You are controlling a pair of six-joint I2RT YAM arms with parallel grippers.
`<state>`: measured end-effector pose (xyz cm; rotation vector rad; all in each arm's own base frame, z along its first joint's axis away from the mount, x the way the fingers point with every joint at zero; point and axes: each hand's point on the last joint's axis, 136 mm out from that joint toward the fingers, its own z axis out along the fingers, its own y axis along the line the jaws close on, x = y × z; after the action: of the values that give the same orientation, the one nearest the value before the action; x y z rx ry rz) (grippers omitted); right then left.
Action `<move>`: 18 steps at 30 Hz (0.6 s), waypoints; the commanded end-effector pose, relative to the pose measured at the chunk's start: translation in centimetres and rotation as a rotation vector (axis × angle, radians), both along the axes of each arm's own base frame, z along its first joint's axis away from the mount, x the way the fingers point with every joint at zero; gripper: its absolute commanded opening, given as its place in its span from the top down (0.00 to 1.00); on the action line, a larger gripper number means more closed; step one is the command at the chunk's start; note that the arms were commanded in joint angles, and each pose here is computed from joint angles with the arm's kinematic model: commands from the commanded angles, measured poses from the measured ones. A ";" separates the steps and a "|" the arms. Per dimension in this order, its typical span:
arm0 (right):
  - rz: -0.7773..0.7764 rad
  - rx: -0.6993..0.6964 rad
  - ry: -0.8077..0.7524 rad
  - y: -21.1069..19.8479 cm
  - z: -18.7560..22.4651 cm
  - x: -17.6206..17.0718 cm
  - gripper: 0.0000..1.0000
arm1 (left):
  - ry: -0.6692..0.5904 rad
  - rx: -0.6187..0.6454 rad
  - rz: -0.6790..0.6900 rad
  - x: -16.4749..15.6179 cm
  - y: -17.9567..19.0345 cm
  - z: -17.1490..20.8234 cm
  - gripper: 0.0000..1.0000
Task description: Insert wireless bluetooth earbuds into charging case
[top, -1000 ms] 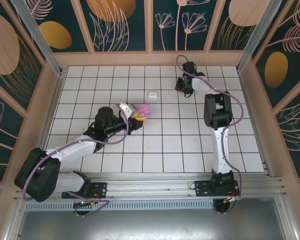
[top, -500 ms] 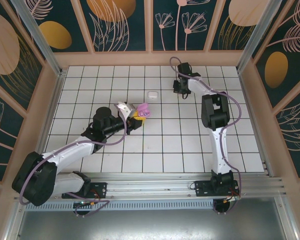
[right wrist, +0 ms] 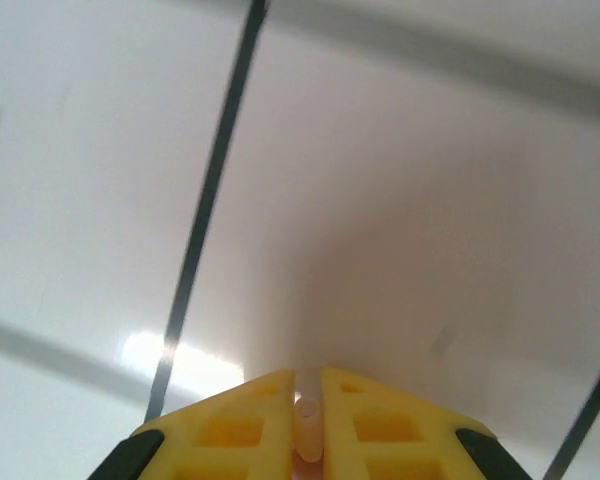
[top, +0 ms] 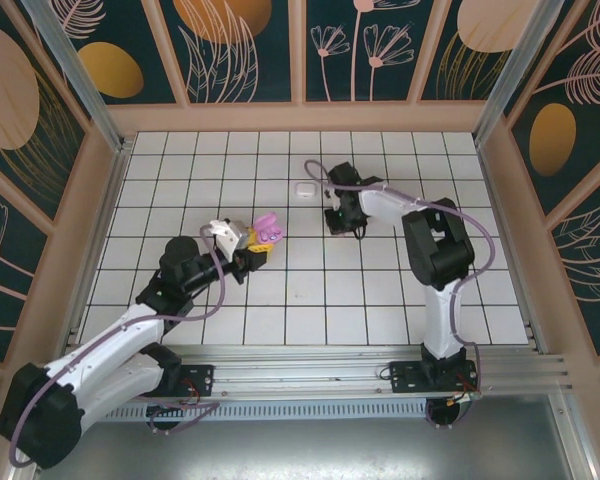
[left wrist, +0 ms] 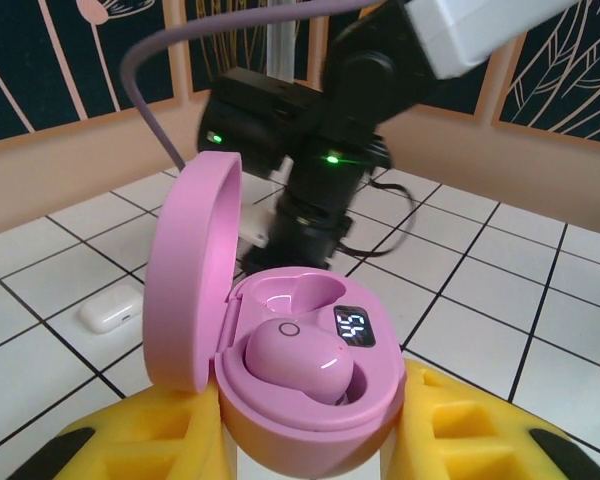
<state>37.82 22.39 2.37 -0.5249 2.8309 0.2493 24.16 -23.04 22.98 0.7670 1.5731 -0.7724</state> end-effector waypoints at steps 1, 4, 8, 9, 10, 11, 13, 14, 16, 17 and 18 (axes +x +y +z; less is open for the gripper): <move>0.108 -0.001 0.016 1.1 0.4 -4.3 0.86 | 0.031 -0.004 0.033 -0.6 0.8 -0.9 0.77; 0.145 -0.049 0.049 0.7 -0.7 -7.4 0.86 | 0.032 -0.004 0.034 -0.7 1.0 -0.8 0.77; 0.116 -0.091 0.030 -0.5 -1.1 -8.4 0.79 | 0.033 0.005 0.032 -0.5 0.8 -0.6 0.77; 0.104 -0.078 0.017 -0.3 -0.6 -8.4 0.75 | 0.034 0.006 0.031 -0.4 0.7 -0.5 0.77; 0.092 -0.061 0.002 0.0 0.0 -8.3 0.71 | 0.034 0.006 0.029 -0.4 0.7 -0.4 0.77; 0.079 -0.047 -0.016 0.2 0.6 -8.1 0.69 | 0.034 0.008 0.030 -0.3 0.7 -0.4 0.77; 0.041 -0.007 -0.054 0.5 2.1 -7.7 0.66 | 0.027 0.006 0.030 -0.2 0.6 -0.1 0.77; 0.025 0.004 -0.068 0.5 2.8 -7.6 0.65 | 0.023 0.008 0.031 -0.2 0.6 -0.1 0.77; -0.022 0.035 -0.100 0.5 4.4 -7.3 0.63 | 0.015 0.013 0.030 -0.2 0.6 0.1 0.77; -0.042 0.049 -0.114 0.5 5.2 -7.3 0.62 | 0.012 0.016 0.031 -0.1 0.6 0.2 0.77; -0.072 0.064 -0.128 0.2 5.9 -7.3 0.61 | 0.006 0.022 0.030 -0.1 0.6 0.3 0.77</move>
<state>30.12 22.78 5.46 -0.5465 2.7639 0.2524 23.76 -22.25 21.45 0.7443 1.6456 -0.7578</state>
